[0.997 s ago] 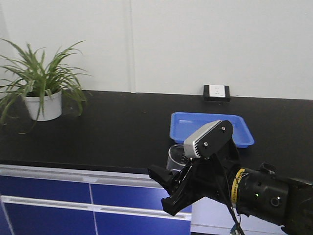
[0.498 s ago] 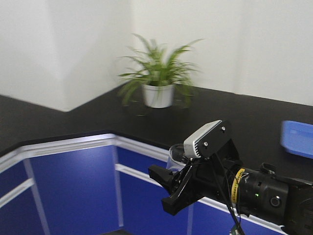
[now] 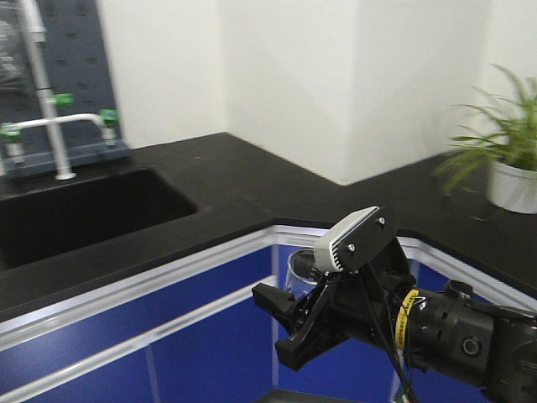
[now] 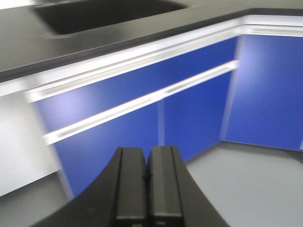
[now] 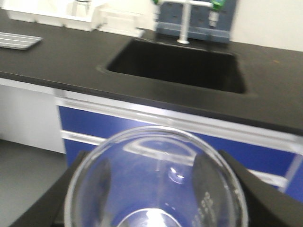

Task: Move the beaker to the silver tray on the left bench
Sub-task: 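Hold the beaker in the right gripper while the base drives to the other bench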

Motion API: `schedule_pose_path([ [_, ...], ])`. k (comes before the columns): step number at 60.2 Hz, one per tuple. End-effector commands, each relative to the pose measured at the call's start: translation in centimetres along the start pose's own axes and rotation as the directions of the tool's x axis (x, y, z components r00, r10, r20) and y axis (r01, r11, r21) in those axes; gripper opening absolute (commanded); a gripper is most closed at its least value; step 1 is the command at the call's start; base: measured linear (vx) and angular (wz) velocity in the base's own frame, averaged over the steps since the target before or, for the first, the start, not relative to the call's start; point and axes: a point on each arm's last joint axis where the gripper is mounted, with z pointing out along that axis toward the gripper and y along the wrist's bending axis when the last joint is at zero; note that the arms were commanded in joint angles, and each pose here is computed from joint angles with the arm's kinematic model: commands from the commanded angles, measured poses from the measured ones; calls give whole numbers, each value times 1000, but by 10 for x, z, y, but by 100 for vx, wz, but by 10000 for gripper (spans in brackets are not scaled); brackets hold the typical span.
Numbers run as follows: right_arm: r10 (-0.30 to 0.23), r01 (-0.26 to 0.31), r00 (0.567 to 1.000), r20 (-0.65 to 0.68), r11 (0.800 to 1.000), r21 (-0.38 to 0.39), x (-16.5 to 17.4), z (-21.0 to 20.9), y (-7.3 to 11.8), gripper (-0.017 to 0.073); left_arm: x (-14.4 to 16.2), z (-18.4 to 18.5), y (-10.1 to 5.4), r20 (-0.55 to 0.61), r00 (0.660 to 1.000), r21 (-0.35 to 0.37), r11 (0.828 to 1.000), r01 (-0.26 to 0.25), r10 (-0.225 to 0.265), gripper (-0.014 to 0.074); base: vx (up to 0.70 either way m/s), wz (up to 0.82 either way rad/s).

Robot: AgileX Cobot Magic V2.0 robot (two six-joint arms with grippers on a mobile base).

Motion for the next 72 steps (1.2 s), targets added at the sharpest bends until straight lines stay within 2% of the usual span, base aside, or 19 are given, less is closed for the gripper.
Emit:
schedule_pose_path([
  [1, -6, 8, 995, 100, 1000, -22, -25, -9, 3, -11, -1, 2, 0, 65, 998, 0, 1000, 8, -8, 1, 3, 76],
  [50, -6, 8, 995, 100, 1000, -22, -25, -9, 3, -11, -1, 2, 0, 65, 998, 0, 1000, 8, -8, 1, 11, 67],
  [72, -6, 8, 995, 100, 1000, -21, -24, -9, 3, -11, -1, 2, 0, 65, 998, 0, 1000, 8, -8, 1, 20, 50],
])
